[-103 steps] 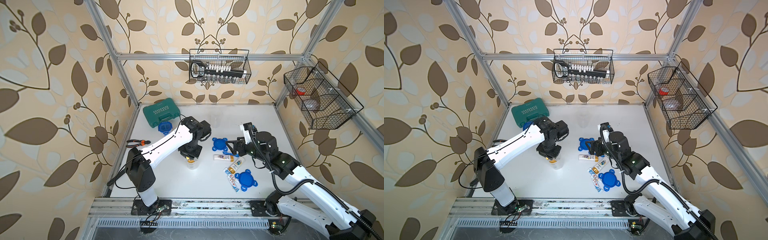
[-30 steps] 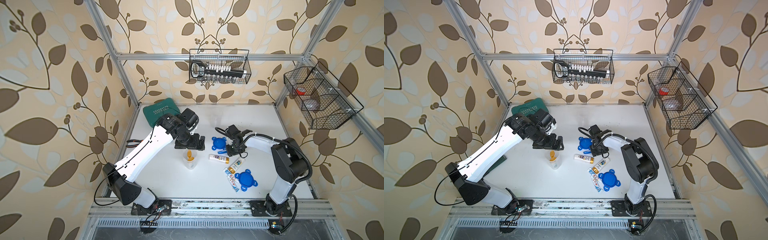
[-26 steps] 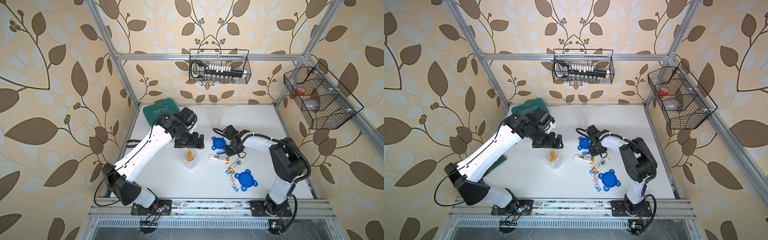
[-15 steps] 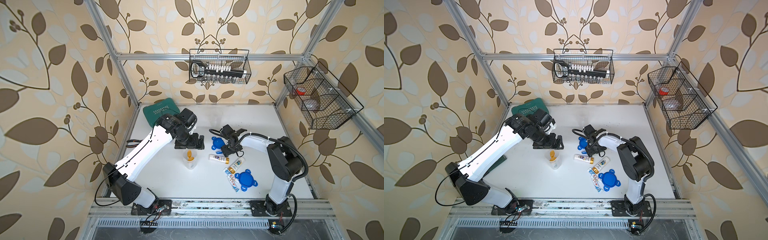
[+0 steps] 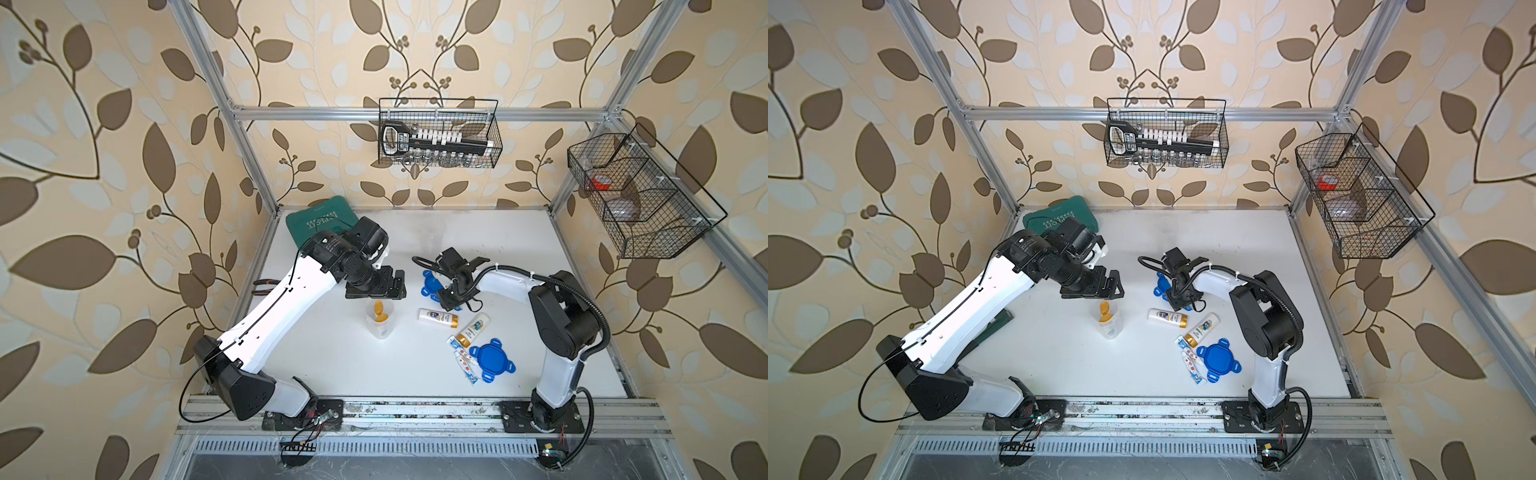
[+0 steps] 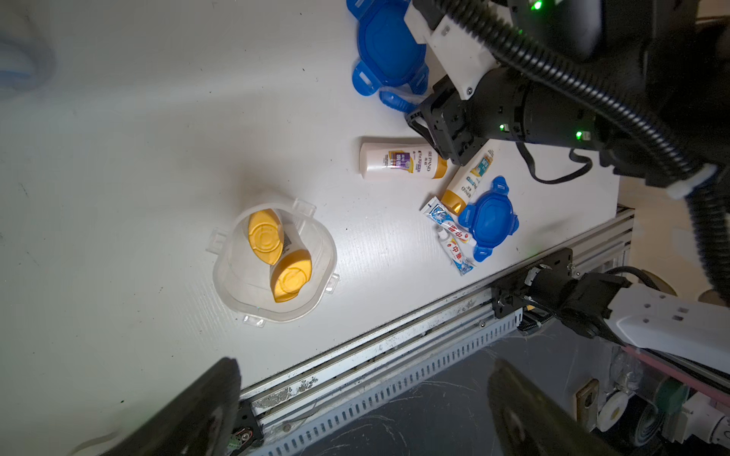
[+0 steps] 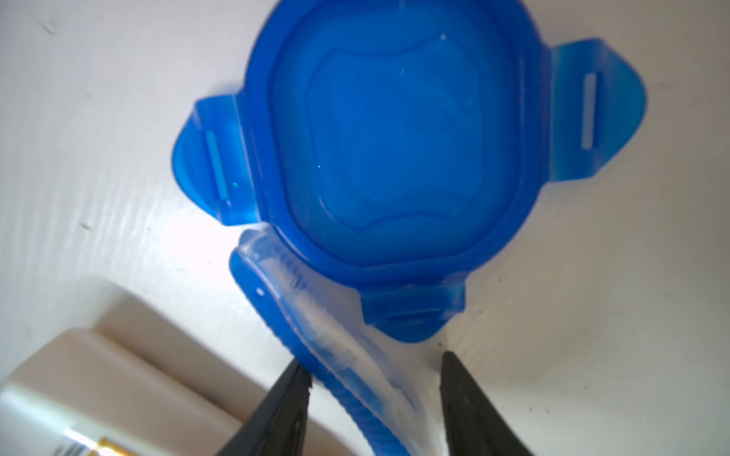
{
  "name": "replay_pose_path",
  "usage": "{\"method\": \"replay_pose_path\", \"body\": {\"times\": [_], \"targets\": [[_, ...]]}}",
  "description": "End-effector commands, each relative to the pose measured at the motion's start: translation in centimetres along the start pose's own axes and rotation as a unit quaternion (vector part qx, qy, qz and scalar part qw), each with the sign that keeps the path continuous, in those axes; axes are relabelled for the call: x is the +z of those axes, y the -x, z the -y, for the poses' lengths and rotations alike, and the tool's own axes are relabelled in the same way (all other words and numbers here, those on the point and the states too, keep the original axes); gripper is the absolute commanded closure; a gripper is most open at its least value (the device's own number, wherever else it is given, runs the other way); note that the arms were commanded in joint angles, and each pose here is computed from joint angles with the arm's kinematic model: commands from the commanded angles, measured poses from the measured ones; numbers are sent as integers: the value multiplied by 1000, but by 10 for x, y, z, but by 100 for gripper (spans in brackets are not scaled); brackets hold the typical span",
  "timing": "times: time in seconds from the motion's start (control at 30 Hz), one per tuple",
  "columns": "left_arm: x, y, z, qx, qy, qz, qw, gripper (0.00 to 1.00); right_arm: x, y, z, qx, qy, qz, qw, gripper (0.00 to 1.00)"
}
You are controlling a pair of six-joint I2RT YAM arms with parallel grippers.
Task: Pack away toiletry kits
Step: Pick up the toiletry item from the center of the board.
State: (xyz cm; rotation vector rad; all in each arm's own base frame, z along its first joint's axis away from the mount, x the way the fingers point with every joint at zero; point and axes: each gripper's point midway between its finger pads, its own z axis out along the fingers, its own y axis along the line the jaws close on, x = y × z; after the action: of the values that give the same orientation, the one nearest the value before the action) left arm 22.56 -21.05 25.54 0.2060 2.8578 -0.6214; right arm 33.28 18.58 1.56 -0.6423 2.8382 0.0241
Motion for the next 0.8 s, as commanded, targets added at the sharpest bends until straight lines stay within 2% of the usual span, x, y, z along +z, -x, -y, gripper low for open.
{"method": "replay_pose_path", "body": {"times": [0.0, 0.2, 0.4, 0.57, 0.67, 0.77], "targets": [[-5, 2, -7, -11, 8, 16, 1000, 1, 16, -53, -6, 3, 12, -77, 997, 53], [-3, 4, -6, -12, 6, 15, 1000, 1, 10, -64, -15, 0, 6, -73, 997, 61], [-2, 5, -4, -17, 0, 17, 1000, 1, 22, -63, -19, -1, 2, -81, 997, 71], [-1, 2, -7, -20, 3, 19, 1000, 1, 19, -62, -19, -1, 4, -76, 997, 78], [6, -4, -10, -23, -2, 7, 1000, 1, 4, -54, -24, -2, 25, -33, 999, 80], [8, -6, -3, -27, -22, -2, 999, 1, -29, -33, -38, -5, 74, 56, 996, 81]]}}
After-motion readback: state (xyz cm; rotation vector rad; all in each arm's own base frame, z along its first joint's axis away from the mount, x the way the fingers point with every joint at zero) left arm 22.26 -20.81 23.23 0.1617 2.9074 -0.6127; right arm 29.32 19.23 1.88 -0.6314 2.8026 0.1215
